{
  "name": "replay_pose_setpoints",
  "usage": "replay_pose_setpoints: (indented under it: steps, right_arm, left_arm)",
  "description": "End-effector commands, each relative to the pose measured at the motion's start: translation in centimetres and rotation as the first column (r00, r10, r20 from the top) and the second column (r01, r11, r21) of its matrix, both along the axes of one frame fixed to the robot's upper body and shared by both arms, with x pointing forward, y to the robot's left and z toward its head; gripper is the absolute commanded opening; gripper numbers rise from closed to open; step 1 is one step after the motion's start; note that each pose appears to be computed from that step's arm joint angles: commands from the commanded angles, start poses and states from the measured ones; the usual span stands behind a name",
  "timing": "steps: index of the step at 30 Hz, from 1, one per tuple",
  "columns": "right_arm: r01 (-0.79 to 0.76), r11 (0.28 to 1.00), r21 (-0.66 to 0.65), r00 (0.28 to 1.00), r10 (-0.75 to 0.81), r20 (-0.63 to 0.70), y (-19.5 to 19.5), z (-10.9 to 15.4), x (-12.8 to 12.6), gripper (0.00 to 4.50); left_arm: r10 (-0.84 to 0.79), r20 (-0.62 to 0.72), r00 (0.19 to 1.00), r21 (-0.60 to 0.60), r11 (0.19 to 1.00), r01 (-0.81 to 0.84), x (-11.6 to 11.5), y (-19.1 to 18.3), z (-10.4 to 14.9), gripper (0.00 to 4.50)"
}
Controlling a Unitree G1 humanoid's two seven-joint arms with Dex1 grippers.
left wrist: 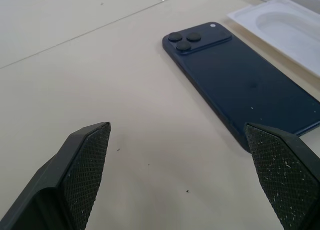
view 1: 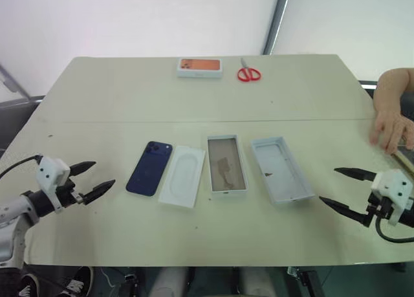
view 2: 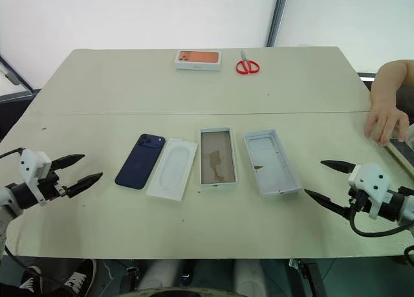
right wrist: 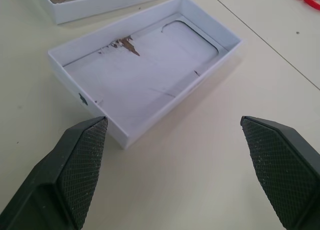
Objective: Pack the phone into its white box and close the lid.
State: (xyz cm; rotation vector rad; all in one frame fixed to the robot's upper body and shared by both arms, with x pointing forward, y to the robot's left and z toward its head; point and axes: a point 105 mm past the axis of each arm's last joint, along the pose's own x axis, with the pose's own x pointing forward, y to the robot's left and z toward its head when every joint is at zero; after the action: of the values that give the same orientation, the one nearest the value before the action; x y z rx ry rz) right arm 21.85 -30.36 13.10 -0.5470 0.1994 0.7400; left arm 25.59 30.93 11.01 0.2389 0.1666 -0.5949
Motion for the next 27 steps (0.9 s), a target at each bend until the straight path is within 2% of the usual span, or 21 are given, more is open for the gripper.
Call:
replay_pose_setpoints:
  steps: [1, 8, 19, 27]
  right_arm:
    - [0.000, 1.000, -0.008, 0.999, 0.001, 0.054, -0.1, 1.6, -0.3, 4.46]
    - [-0.024, 1.000, -0.014, 0.998, 0.025, 0.064, 0.8, 1.6, 0.6, 4.46]
    - [-0.046, 0.999, -0.010, 0.996, 0.047, 0.077, 1.8, 1.6, 1.2, 4.46]
    - [-0.058, 0.998, 0.011, 0.996, 0.057, 0.074, 2.6, 1.9, 1.6, 4.46]
  left_arm:
    - [-0.009, 0.047, 0.999, -0.004, 1.000, 0.009, -0.4, 0.1, 1.3, 4.50]
    - [-0.045, 0.025, 0.999, -0.023, 0.999, 0.046, 0.6, -1.0, 1.3, 4.50]
    - [-0.071, 0.018, 0.997, -0.024, 0.997, 0.072, 0.7, -1.5, 1.1, 4.50]
    - [-0.106, -0.064, 0.992, -0.094, 0.991, 0.100, 0.8, -2.9, 0.8, 4.50]
